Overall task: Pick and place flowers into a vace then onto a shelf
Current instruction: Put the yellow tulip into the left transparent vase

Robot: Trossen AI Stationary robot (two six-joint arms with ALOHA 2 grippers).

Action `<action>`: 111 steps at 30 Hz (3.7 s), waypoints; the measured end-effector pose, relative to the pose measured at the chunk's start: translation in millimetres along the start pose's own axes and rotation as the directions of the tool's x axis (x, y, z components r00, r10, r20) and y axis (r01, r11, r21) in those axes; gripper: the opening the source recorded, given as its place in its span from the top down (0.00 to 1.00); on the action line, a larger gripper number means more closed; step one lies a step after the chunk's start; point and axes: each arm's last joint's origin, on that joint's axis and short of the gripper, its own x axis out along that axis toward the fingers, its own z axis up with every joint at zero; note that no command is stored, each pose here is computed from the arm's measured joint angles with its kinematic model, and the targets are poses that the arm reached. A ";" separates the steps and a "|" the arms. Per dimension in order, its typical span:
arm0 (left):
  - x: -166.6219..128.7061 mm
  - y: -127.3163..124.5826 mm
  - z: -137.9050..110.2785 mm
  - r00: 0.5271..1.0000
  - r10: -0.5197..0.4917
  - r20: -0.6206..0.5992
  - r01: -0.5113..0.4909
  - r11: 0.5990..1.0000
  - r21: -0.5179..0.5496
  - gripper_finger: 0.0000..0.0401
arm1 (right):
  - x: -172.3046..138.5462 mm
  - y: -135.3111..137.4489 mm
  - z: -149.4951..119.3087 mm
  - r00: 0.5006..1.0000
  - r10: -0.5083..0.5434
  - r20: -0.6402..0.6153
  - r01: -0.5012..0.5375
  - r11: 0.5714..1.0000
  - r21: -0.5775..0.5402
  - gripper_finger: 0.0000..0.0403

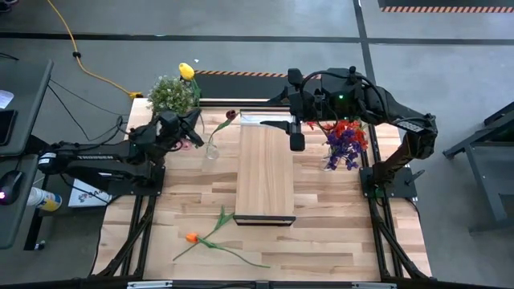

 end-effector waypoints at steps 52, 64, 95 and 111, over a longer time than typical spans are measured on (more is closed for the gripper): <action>37.1 54.1 -28.2 0.959 -0.208 -0.191 0.165 0.962 -0.217 0.95 | 0.0 -0.7 2.3 1.000 -0.007 0.024 0.007 1.000 -0.005 0.52; 28.8 57.7 -53.9 0.961 -0.261 -0.094 0.230 0.939 -0.256 0.95 | 0.0 -1.0 3.2 0.999 -0.010 0.033 0.011 1.000 -0.005 0.52; 19.4 56.2 -21.6 0.957 -0.266 -0.118 0.228 0.937 -0.264 0.95 | -0.1 -1.6 3.5 0.999 -0.026 0.034 0.027 0.999 -0.024 0.52; 17.7 58.6 -42.0 0.953 -0.264 -0.149 0.219 0.939 -0.265 0.95 | 0.3 -1.6 3.4 0.999 -0.026 0.033 0.027 0.999 -0.027 0.52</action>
